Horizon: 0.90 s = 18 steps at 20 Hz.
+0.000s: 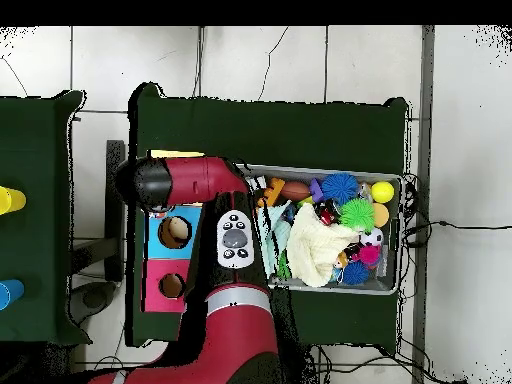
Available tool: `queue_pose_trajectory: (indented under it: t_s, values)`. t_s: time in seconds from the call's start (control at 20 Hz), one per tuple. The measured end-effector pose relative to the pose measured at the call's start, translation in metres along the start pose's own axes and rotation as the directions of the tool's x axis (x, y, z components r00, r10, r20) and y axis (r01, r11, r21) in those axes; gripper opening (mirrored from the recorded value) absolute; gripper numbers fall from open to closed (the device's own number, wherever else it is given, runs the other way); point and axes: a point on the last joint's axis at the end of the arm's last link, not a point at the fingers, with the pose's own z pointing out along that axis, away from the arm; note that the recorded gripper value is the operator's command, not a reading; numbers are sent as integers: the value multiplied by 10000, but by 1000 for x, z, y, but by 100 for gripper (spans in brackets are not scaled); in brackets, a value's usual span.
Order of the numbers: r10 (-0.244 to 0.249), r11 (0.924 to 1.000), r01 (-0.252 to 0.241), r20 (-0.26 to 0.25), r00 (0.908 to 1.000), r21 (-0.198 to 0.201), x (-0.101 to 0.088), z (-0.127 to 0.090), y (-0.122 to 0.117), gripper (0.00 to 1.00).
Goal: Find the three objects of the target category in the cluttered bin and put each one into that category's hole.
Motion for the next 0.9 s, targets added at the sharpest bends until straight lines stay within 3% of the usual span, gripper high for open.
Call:
queue_pose_trajectory:
  t_s: [0.9]
  values:
    - [1,10000,-1,-10,10000,-6,1,2,0,0]
